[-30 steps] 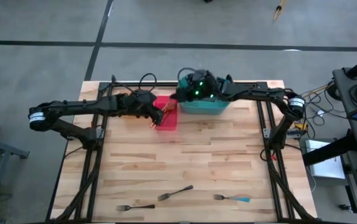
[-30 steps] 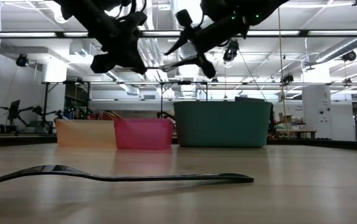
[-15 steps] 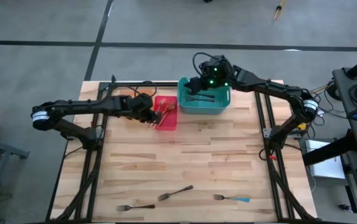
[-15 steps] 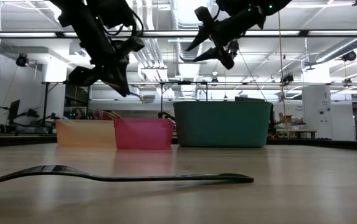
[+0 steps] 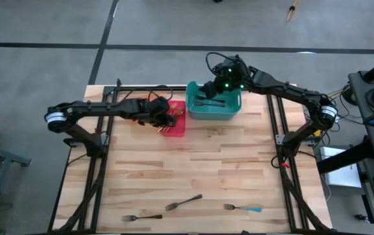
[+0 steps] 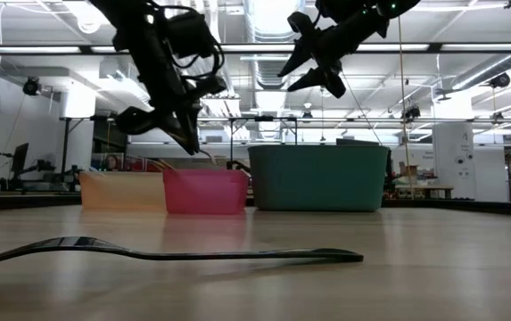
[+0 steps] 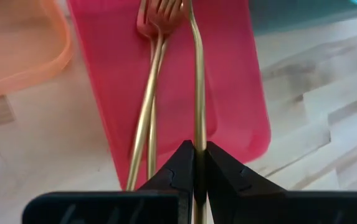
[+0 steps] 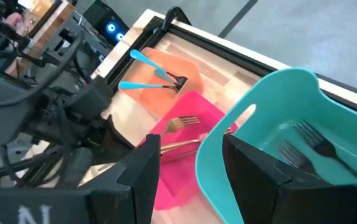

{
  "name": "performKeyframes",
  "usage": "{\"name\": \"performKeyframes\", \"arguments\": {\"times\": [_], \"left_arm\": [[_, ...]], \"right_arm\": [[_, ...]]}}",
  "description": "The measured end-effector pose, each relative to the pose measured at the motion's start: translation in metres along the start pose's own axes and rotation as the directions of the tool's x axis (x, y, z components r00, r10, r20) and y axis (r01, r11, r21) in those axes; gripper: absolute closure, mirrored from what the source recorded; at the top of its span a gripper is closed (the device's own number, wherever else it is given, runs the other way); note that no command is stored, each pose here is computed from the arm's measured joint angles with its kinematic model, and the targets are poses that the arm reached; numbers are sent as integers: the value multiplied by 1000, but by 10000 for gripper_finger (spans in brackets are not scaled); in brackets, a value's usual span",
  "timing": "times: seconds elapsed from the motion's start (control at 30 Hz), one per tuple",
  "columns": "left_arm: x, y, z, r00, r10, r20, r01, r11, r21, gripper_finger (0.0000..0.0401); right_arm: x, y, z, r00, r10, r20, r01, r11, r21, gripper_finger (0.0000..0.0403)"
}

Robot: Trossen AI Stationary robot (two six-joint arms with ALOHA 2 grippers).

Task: Sort silverware by color (type)
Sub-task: Put the gold fork into the red bin

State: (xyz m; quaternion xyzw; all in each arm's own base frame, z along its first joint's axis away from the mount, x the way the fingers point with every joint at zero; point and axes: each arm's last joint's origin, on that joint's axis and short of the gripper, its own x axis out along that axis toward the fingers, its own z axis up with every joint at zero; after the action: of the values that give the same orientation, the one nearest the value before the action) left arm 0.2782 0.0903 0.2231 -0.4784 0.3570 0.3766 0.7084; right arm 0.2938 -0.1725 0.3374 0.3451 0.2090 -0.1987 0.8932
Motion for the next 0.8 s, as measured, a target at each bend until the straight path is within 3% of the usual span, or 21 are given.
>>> {"name": "performKeyframes", "arguments": {"times": [0.3,0.43,0.8], "left_arm": [[19,-11,9,989,127,-72,-124,992,37,392],[25,-17,13,984,153,-88,-145,986,84,392],[27,-22,17,973,199,-112,-190,978,88,388]], "right_arm": [[0,-1,-2,1000,-9,-19,9,1000,-28,239],[0,-1,-2,1000,-13,-25,12,999,-33,239],[-1,-2,-5,998,-23,-52,21,999,-49,239]]}}
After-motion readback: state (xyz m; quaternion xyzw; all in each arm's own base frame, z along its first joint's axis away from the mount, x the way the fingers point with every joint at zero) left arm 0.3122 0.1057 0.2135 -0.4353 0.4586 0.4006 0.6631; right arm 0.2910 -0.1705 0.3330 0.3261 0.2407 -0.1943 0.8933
